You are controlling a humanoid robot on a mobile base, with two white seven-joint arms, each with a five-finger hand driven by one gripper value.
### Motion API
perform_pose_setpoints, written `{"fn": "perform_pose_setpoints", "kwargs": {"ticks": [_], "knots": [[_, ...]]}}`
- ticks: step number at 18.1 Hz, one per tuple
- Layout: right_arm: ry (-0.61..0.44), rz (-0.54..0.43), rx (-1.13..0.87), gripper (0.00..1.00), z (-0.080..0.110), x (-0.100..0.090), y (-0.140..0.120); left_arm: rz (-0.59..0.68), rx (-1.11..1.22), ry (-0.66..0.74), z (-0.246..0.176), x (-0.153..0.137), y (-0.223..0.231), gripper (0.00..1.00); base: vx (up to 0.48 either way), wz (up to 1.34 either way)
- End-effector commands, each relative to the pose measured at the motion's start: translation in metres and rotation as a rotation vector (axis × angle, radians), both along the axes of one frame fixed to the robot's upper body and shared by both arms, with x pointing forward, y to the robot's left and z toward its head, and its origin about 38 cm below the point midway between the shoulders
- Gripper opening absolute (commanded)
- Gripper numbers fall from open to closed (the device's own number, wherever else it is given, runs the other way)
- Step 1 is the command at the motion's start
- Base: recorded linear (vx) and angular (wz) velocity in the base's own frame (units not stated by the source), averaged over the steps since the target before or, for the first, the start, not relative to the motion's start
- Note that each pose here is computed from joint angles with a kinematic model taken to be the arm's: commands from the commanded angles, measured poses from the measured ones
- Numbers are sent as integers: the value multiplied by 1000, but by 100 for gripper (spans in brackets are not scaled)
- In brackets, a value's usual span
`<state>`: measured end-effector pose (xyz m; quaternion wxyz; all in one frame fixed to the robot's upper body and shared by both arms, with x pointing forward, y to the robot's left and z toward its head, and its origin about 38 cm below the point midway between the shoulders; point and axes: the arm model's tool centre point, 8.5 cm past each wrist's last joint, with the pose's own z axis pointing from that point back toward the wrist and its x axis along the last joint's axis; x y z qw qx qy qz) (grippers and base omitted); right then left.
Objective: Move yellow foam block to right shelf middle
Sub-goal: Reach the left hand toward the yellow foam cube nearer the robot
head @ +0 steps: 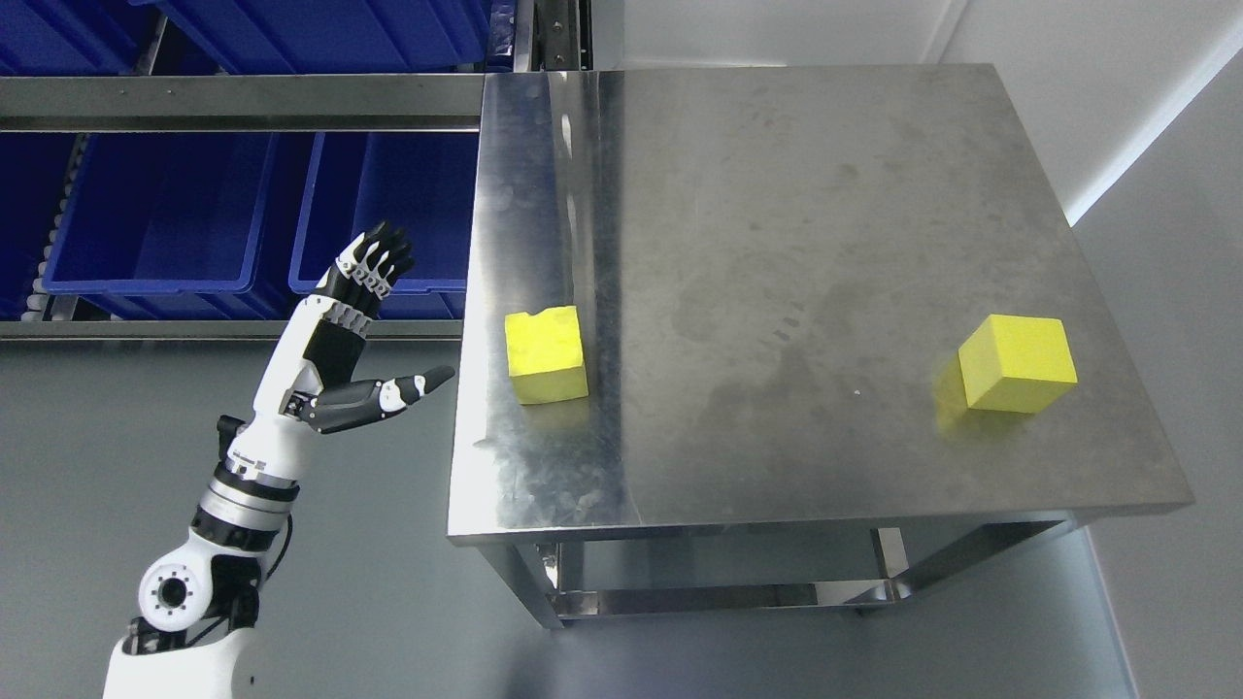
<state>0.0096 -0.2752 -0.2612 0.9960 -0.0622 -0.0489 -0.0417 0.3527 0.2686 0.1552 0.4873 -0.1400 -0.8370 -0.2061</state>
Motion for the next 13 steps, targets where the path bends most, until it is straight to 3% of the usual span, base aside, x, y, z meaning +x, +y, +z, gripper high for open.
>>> {"fn": "perform_pose_setpoints", "kwargs": {"ticks": [1,5,13], "knots": [[-15,5,-19,100,1,5,-12,-72,227,-66,38,10,29,98,0,0],[-15,5,-19,100,1,5,-12,-229,326,9,29,16,-1,96,0,0],[-15,6,-19,100,1,5,-12,-352,568,85,6,44,-46,97,0,0]]}}
